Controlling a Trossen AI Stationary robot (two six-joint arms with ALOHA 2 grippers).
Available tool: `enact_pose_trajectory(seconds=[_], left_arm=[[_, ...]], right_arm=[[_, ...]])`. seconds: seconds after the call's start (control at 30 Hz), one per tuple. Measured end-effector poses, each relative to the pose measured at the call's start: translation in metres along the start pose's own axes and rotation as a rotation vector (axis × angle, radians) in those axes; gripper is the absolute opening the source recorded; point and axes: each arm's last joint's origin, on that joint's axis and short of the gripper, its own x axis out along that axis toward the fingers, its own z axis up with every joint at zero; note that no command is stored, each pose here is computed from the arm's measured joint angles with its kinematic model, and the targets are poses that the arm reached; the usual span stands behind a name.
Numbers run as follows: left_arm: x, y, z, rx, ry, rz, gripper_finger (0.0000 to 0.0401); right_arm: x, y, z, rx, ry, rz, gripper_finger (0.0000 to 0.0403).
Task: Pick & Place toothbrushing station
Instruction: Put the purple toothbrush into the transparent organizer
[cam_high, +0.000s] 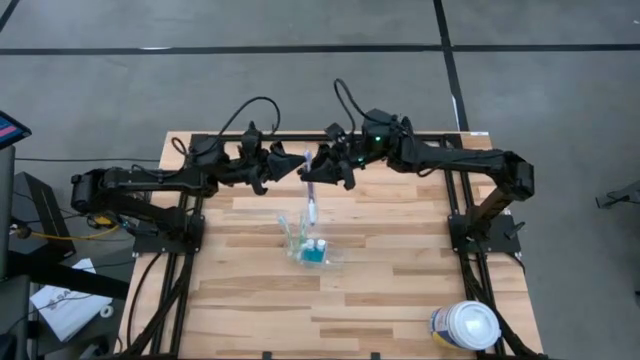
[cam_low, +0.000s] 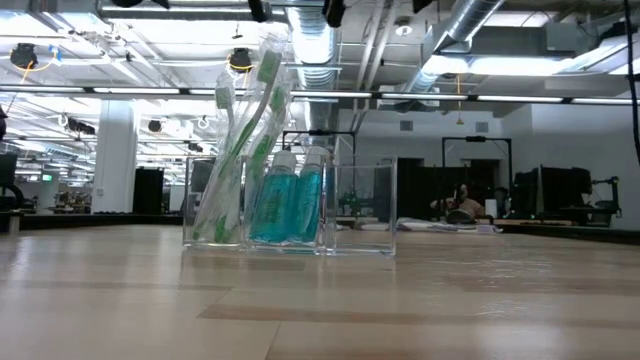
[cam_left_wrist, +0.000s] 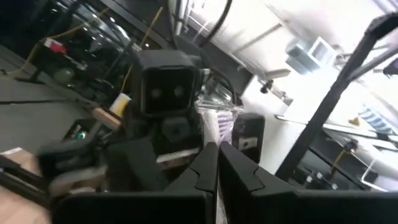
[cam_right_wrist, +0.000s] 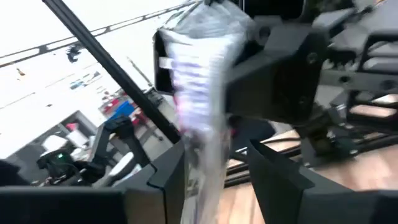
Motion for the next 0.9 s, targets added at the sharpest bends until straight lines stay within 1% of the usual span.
enact_pose_trajectory(seconds=[0.07,0.13,0.37,0.47,0.63,0.73,0.8,0.9], left_arm=[[0.004,0.003,0.000,0.010,0.022,-0.011,0.0000],[0.006,0.006,0.002,0.008,0.031,-0.023,0.0000],[0.001,0.006,0.013,0.019,0.017,-0.048,0.0000],[-0.003,0.006,0.019,0.029,0.010,-0.058,0.0000],[-0.003,0.005,0.019,0.029,0.009,-0.057,0.0000],[-0.003,0.005,0.019,0.029,0.010,-0.056,0.0000],[-0.003,0.005,0.019,0.029,0.010,-0.057,0.0000],[-0.003,0.005,0.019,0.028,0.012,-0.057,0.0000]], right_arm=[[0.003,-0.003,0.000,0.007,-0.003,0.015,0.0147],[0.001,0.000,0.005,-0.006,-0.014,0.020,0.0138],[-0.009,0.003,0.022,-0.049,-0.039,0.029,0.0087],[-0.012,0.000,0.024,-0.045,-0.024,0.034,0.0084],[-0.014,-0.002,0.026,-0.051,-0.024,0.033,0.0091],[-0.014,-0.001,0.025,-0.065,-0.026,0.030,0.0085],[-0.014,-0.002,0.025,-0.080,-0.025,0.028,0.0069],[-0.014,-0.003,0.024,-0.113,-0.015,0.018,0.0024]])
